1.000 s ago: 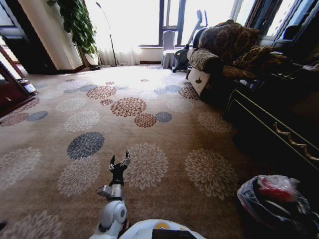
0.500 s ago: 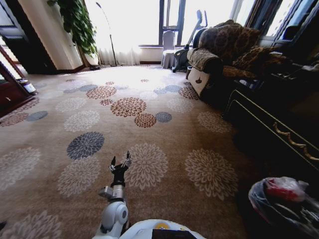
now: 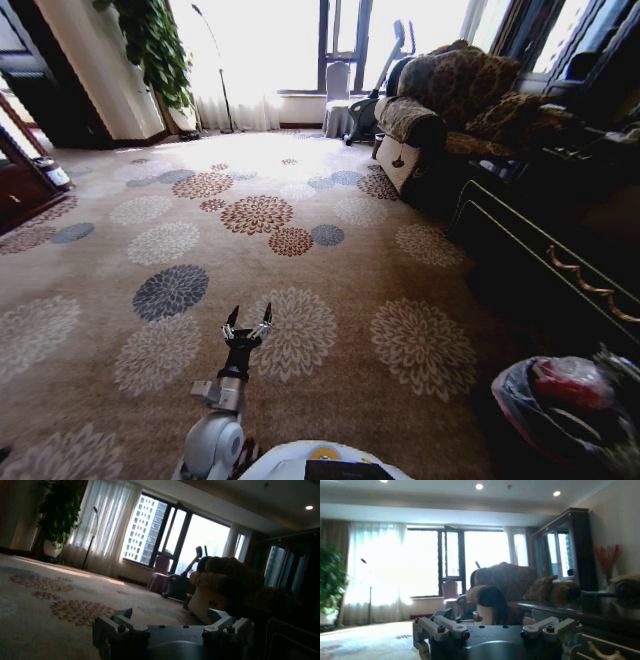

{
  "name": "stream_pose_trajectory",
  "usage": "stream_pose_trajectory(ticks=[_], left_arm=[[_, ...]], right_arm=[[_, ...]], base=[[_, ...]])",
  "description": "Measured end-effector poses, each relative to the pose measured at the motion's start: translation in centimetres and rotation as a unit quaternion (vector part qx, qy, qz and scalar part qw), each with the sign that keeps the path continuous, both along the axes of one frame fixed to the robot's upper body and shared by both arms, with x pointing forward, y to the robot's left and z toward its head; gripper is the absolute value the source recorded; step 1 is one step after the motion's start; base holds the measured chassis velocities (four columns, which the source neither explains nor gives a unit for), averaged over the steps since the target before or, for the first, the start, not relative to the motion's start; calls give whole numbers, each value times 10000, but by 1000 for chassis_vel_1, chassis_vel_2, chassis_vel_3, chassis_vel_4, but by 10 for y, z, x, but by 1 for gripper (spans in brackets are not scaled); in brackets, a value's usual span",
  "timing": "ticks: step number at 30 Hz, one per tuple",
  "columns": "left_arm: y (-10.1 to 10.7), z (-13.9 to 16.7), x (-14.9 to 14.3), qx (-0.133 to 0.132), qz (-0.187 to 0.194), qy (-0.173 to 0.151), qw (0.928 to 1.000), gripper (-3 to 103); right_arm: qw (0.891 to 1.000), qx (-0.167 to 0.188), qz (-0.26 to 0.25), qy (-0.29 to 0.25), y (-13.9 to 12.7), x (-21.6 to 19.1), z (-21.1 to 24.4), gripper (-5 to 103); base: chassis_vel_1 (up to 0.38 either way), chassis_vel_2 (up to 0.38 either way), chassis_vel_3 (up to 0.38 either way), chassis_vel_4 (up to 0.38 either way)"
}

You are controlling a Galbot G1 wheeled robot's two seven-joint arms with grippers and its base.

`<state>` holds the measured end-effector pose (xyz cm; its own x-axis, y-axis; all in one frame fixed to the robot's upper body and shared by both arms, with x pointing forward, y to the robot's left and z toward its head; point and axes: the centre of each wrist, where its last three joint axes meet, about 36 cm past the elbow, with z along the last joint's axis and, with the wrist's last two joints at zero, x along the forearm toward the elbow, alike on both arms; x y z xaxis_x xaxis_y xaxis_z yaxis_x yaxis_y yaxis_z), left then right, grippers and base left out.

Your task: Pick up the trash from the ground and place it into the trash bin.

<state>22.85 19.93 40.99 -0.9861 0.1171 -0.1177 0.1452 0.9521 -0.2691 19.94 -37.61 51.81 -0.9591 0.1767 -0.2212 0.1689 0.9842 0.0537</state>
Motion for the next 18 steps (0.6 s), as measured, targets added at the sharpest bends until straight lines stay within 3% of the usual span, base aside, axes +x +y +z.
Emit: stream_pose_trajectory(ticks=[1,2,5,11,18], left_arm=[[-11,16,-14,1,97,57,9999,100],[-11,16,-14,1,97,57,9999,100],[-20,34,-41,129,555,195,9982,96],[-16,36,-64,296,954,410,9942,99],[-3,46,-91,393,1306,670,9884,100]], right_arm=[[9992,179,356,-50,25,9,6,100],[9992,179,356,-50,25,9,6,100],[9971,227,721,7,47,22,12,100],[9961,125,831,273,44,29,8,100],[9946,27,771,693,37,40,-32,100]], base=[[0,0,0,0],[0,0,0,0],[0,0,0,0],[0,0,0,0],[0,0,0,0]])
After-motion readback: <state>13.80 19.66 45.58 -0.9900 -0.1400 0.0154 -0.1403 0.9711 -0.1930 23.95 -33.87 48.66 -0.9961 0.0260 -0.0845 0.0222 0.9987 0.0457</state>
